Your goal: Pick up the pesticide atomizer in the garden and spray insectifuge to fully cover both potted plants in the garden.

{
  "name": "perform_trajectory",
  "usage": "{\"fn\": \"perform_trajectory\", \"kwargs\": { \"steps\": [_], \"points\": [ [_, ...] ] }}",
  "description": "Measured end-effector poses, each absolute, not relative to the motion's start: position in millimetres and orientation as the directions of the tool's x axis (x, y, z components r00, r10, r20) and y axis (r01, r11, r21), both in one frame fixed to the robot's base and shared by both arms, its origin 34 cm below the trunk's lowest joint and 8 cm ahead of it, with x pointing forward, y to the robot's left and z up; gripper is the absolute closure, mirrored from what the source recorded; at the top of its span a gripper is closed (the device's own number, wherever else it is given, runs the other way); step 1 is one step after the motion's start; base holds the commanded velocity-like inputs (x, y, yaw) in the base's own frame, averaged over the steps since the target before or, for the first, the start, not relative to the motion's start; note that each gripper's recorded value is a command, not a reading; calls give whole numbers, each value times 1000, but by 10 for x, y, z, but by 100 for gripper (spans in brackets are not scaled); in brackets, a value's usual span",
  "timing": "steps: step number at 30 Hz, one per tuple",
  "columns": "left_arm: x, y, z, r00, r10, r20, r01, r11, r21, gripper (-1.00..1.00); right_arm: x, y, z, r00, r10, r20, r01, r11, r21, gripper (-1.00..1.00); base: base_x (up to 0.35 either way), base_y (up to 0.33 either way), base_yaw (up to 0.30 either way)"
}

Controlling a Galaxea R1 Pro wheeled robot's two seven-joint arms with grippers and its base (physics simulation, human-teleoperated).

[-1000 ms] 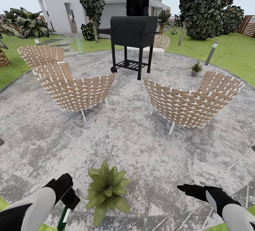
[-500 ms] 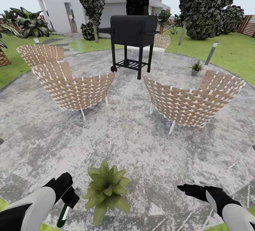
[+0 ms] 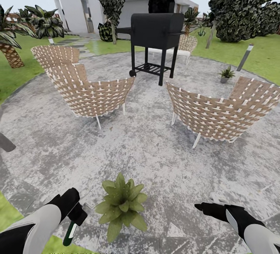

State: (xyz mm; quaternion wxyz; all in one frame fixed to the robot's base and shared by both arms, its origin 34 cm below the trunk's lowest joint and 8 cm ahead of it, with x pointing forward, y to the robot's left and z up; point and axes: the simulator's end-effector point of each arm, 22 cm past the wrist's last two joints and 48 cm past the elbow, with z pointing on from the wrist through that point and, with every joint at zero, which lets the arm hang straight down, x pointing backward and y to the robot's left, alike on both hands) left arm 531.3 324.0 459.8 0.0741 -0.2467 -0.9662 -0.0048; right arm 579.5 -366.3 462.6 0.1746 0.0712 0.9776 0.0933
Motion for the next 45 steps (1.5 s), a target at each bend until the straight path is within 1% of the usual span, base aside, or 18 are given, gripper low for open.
{"fn": "perform_trajectory", "kwargs": {
  "steps": [6, 8, 10, 13, 17, 24, 28, 31, 33, 45],
  "points": [
    [5524, 3297, 4652, -871, 480, 111, 485, 874, 23, 100, 5791, -3662, 4622, -929, 172, -327, 107, 972, 208, -100, 0, 0, 18],
    [5624, 3366, 4654, -870, 482, 103, 491, 866, 99, 100, 5792, -3663, 4622, -929, 172, -327, 107, 972, 208, -100, 0, 0, 1],
    [5649, 3330, 4647, -868, 486, 100, 495, 861, 117, 100, 5791, -3663, 4621, -929, 172, -327, 107, 972, 207, -100, 0, 0, 0],
    [5631, 3258, 4627, -865, 491, 101, 500, 858, 116, 100, 5792, -3663, 4622, -929, 172, -327, 107, 972, 208, -100, 0, 0, 0],
    [5319, 3116, 4499, -849, 508, 145, 520, 852, 59, 100, 5793, -3663, 4622, -929, 172, -328, 107, 972, 208, -100, 0, 0, 0],
    [5161, 3147, 4454, -839, 516, 173, 529, 847, 42, 100, 5793, -3663, 4622, -929, 172, -327, 107, 972, 208, -100, 0, 0, 0],
    [5157, 3236, 4461, -842, 510, 179, 525, 849, 52, 100, 5793, -3663, 4622, -929, 172, -327, 107, 972, 208, -100, 0, 0, 12],
    [5260, 3363, 4477, -842, 510, 175, 532, 838, 118, 100, 5786, -3662, 4614, -930, 172, -326, 107, 972, 207, -100, 0, 0, 133],
    [5284, 3395, 4476, -844, 507, 174, 531, 836, 138, 100, 5781, -3662, 4607, -930, 172, -324, 107, 972, 207, -100, 0, 0, 143],
    [5288, 3404, 4471, -845, 505, 174, 530, 836, 146, 100, 5776, -3663, 4602, -931, 172, -323, 108, 972, 207, -100, 0, 0, 11]
  ]
}}
